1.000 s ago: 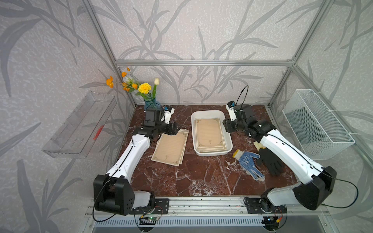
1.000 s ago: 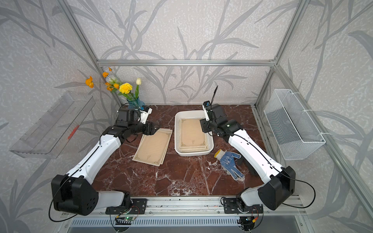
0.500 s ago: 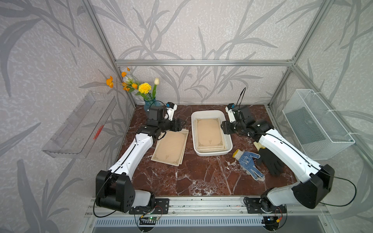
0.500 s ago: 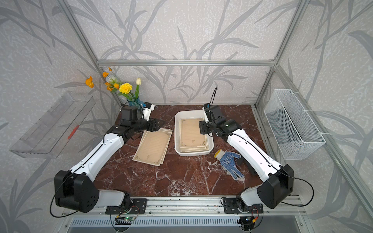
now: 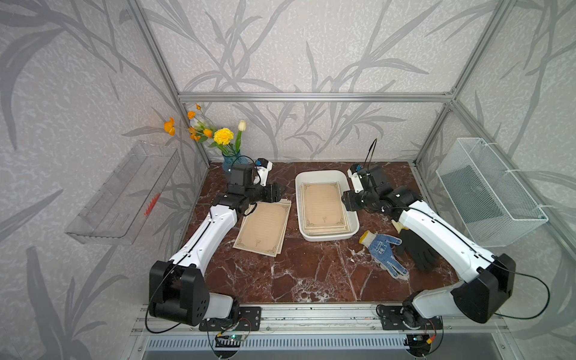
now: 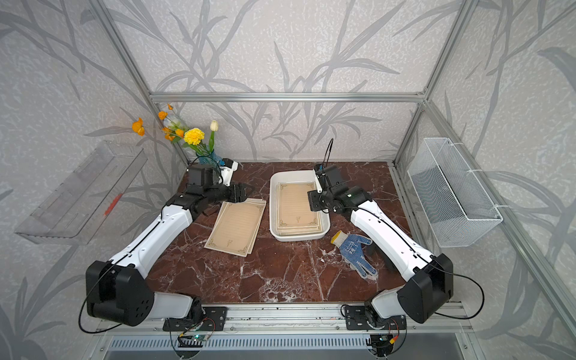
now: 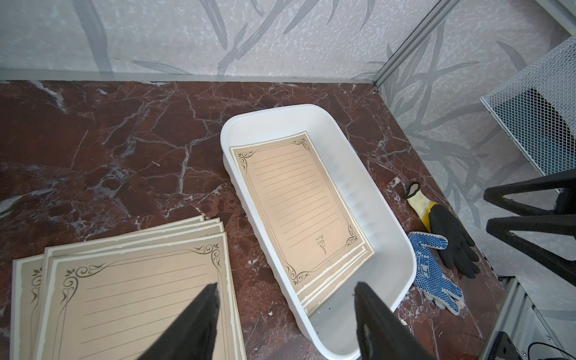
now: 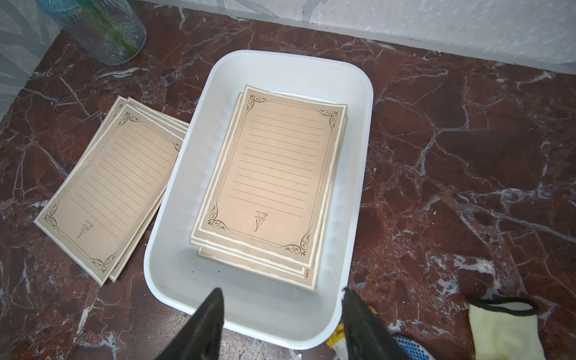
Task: Take out the stationery paper from the storage box
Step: Pick up the stationery paper from the storage box.
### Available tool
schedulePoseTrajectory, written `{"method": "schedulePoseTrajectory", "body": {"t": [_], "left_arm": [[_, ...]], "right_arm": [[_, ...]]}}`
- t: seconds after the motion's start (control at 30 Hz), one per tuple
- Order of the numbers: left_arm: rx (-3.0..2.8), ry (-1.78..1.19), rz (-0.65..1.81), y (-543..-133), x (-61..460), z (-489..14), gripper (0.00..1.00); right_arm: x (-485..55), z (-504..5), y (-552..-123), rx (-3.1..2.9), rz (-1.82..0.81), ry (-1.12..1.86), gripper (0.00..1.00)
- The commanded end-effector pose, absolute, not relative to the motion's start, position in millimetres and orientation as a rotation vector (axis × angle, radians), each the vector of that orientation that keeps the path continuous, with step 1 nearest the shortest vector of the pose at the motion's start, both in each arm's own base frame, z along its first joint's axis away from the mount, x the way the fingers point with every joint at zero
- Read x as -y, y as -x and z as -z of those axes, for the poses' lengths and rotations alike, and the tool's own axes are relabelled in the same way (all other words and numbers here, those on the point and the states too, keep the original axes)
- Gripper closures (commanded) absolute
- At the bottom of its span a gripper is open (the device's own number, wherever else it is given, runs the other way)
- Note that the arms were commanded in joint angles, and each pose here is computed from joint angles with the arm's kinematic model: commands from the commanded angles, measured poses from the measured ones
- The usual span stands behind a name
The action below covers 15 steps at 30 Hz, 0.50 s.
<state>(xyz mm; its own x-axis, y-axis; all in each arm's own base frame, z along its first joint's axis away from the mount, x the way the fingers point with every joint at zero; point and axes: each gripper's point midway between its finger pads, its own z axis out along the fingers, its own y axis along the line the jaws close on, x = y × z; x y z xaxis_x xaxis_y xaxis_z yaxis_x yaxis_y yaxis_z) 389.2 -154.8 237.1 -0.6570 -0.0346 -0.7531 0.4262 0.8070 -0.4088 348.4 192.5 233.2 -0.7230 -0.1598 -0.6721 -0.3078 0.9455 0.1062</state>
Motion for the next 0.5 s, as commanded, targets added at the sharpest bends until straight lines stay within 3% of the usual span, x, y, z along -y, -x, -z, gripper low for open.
{"method": "schedulePoseTrajectory", "body": {"t": [0.0,0.47], "left_arm": [[-2.232,-0.276,0.754,-392,158,-220,0.32],[-2.338,-0.216,0.879,-405,178,-184,0.32]], "right_arm": [[-192,-231,-354,-2.372,-0.253,0.337,0.4],[-202,-185,-399,-2.459,-0.205,0.302,0.43]]}}
